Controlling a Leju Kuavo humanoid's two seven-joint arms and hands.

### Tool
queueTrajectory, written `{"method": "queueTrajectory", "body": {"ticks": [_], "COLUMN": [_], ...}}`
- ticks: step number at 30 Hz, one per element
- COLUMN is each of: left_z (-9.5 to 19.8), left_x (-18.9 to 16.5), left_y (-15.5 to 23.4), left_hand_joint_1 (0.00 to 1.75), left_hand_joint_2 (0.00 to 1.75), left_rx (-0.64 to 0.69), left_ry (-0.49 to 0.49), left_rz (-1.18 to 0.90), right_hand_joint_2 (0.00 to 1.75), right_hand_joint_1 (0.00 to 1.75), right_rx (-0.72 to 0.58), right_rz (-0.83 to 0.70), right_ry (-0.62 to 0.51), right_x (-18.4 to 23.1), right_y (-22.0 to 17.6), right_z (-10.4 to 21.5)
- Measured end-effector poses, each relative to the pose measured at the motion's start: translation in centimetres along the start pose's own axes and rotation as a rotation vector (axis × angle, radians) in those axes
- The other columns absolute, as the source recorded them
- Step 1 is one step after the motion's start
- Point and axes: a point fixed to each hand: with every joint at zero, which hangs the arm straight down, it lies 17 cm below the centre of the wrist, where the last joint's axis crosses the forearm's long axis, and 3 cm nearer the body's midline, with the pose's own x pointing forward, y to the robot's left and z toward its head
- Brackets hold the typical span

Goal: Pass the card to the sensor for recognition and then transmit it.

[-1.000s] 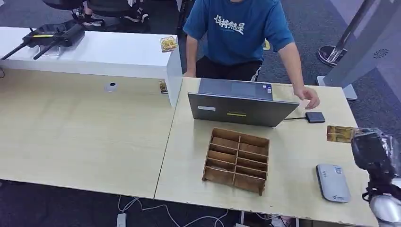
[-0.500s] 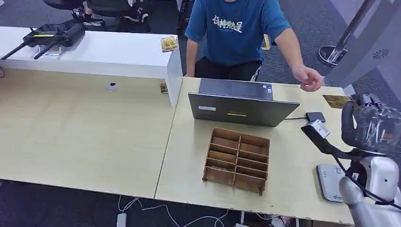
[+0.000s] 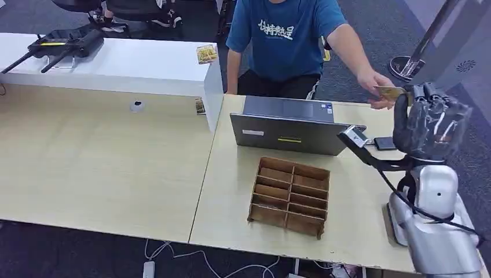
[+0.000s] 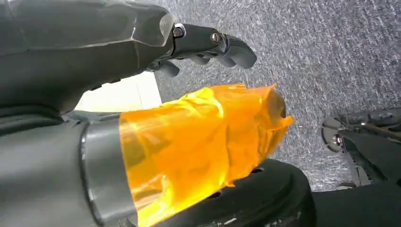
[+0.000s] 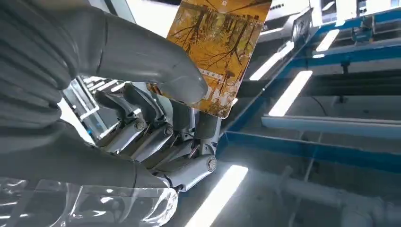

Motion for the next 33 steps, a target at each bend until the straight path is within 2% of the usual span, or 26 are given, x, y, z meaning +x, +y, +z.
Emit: {"method": "queueTrajectory", "body": {"ticks": [15, 33], "left_z": [0.0, 0.0], "left_x": [-0.1, -0.1], "left_y": [0.2, 0.4], "left_hand_joint_1": [0.00, 0.00], "left_hand_joint_2": [0.00, 0.00], "left_rx": [0.005, 0.009], "left_ry": [0.001, 0.001], "left_rz": [-0.021, -0.038], "right_hand_joint_2": [1.75, 1.75], "right_hand_joint_1": [1.75, 1.75], "right_rx": [0.020, 0.084], "right_rz": [0.010, 0.015], "right_ry": [-0.018, -0.017], "right_x": [2.8, 3.2], "right_y": [1.2, 3.6], "right_z": [-1.5, -0.6]}}
